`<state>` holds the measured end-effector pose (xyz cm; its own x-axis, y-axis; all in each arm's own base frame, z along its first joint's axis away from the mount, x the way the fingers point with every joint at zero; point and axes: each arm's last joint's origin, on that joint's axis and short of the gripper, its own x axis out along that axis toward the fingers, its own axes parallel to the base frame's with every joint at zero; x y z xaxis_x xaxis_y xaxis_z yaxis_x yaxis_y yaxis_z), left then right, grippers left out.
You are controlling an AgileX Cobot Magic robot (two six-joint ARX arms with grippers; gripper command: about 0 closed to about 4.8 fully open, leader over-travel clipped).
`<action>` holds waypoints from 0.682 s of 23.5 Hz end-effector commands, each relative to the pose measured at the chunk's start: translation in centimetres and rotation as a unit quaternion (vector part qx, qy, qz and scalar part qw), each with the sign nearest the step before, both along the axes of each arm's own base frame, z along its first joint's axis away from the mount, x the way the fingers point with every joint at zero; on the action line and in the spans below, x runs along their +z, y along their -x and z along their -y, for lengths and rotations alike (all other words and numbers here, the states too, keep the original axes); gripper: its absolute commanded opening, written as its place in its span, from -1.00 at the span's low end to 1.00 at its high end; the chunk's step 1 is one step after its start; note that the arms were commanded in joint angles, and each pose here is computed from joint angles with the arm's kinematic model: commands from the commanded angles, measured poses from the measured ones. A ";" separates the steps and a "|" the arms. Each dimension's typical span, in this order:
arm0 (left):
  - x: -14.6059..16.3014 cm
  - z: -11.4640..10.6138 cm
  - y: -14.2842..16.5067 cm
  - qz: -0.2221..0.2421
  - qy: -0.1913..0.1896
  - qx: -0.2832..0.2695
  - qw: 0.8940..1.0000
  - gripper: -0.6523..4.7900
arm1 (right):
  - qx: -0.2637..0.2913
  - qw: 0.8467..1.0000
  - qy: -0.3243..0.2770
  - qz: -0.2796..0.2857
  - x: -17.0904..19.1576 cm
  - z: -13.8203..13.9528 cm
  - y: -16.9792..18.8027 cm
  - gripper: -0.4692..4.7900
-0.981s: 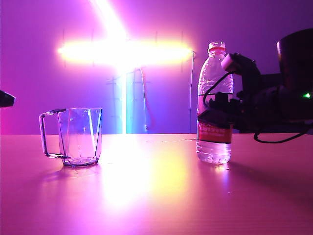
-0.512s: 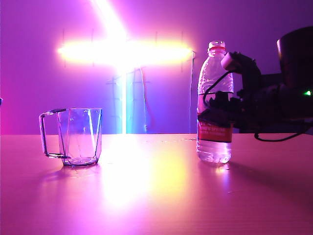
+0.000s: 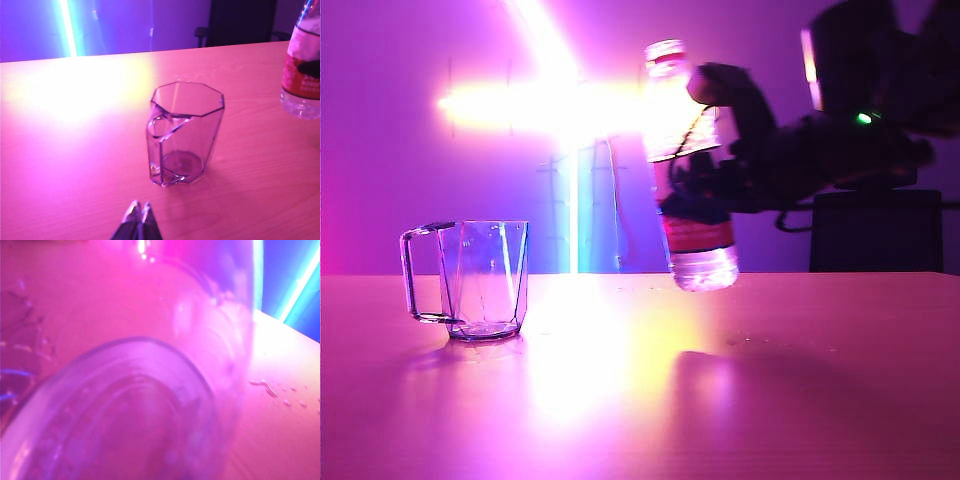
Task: Pick up the mineral water bottle on the table and pour water into the mug until it's half full.
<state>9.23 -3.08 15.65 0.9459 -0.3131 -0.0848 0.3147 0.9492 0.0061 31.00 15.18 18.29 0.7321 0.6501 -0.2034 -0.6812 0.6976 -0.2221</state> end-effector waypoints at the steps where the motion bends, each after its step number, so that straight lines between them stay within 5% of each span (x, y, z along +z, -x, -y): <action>1: 0.2 0.0 0.0 0.007 0.004 0.000 1.000 -0.77 | 0.006 0.997 0.066 0.044 1.9 -1.7 -0.7 -0.07; 11: 0.2 -0.1 0.0 0.007 0.004 0.001 1.000 -0.77 | 0.007 0.977 0.181 0.113 3.1 -5.1 -2.0 -0.07; 16: 0.2 0.0 0.0 0.007 0.004 0.000 1.000 -0.77 | -0.005 0.946 0.279 0.166 2.1 -7.6 -2.6 -0.07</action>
